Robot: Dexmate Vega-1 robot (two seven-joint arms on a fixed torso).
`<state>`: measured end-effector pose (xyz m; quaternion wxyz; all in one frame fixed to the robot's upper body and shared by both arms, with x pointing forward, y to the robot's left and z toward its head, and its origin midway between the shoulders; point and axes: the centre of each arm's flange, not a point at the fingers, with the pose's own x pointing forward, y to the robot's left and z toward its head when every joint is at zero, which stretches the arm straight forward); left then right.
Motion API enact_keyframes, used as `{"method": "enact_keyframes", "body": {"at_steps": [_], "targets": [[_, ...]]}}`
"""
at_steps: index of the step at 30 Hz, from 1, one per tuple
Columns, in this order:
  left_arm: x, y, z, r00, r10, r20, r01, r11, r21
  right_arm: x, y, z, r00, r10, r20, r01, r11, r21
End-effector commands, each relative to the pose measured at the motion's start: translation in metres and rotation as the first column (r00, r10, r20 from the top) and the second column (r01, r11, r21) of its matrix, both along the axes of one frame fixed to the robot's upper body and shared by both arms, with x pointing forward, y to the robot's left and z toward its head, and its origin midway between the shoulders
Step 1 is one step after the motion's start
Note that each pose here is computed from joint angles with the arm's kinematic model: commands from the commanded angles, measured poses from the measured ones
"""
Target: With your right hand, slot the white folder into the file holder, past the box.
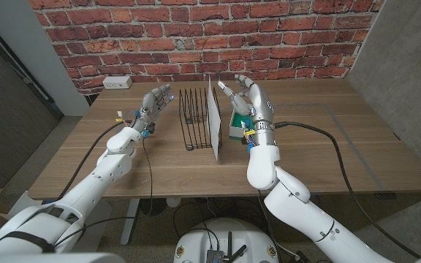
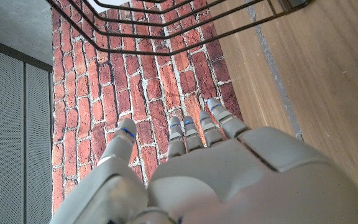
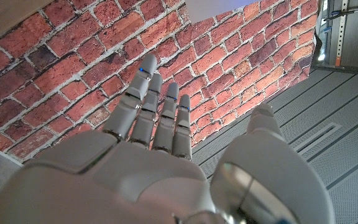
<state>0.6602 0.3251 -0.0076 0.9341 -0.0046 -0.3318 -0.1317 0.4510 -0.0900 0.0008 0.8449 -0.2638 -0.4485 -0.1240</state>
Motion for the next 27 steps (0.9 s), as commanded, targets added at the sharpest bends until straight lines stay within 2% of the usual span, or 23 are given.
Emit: {"method": "enact_keyframes", "body": {"at_steps": [1,8,18,27], "targets": [[-0.012,0.002,-0.006,0.999,0.042,0.018,-0.042,0.999,-0.016,0.011,-0.039,0.007,0.997,0.064,-0.031,-0.064,0.998,0.028],[-0.017,0.005,-0.011,0.998,0.060,0.016,-0.060,0.998,-0.017,0.023,-0.060,0.011,0.992,0.103,-0.073,-0.101,0.994,0.037],[-0.020,0.004,-0.018,0.997,0.077,0.002,-0.077,0.997,-0.028,0.049,-0.093,0.016,0.977,0.174,-0.121,-0.165,0.983,0.078],[-0.023,0.000,-0.022,0.996,0.093,0.000,-0.093,0.995,-0.045,0.062,-0.120,0.011,0.964,0.221,-0.150,-0.203,0.971,0.123]]}}
